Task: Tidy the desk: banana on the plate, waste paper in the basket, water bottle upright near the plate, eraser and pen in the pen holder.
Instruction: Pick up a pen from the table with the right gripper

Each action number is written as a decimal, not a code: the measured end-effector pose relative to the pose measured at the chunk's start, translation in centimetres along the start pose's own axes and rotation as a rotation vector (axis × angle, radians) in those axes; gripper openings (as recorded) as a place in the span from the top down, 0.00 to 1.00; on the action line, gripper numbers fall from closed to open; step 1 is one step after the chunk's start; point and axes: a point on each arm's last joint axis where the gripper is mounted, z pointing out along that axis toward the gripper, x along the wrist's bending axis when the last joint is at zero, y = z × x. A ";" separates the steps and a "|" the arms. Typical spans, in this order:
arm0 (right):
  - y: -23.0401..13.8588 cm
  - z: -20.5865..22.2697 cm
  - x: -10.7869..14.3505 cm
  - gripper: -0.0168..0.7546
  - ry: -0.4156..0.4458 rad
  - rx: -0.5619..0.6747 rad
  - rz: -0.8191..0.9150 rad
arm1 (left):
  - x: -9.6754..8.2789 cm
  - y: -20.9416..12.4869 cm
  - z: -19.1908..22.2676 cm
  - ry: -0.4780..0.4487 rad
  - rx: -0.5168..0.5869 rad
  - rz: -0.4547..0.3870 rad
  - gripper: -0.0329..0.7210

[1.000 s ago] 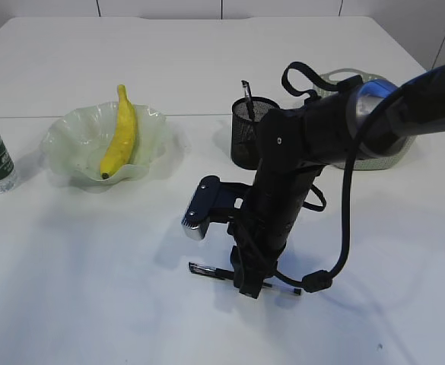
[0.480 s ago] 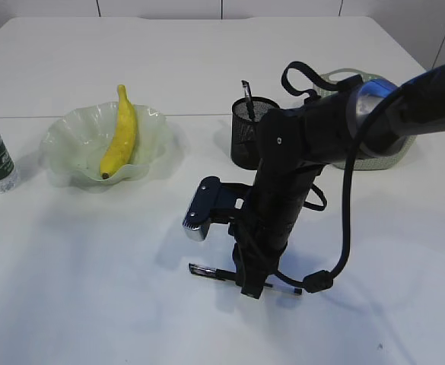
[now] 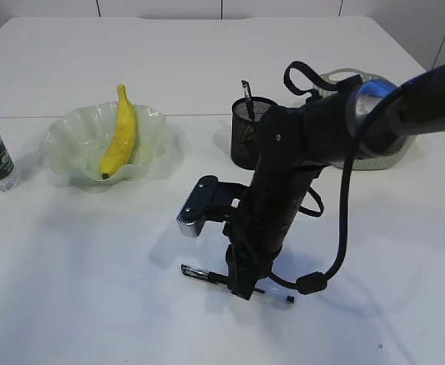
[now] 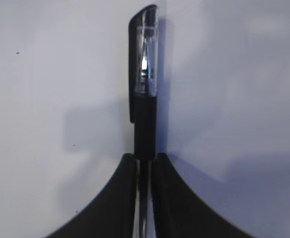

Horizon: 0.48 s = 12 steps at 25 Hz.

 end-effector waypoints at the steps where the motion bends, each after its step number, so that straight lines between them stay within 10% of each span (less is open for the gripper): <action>1: 0.0 0.0 0.0 0.91 0.002 0.001 0.000 | 0.0 0.0 0.0 0.000 0.000 0.000 0.27; 12: 3.9 -3.3 -1.3 0.91 -0.033 -0.171 0.026 | 0.0 0.0 0.0 0.000 0.000 0.000 0.27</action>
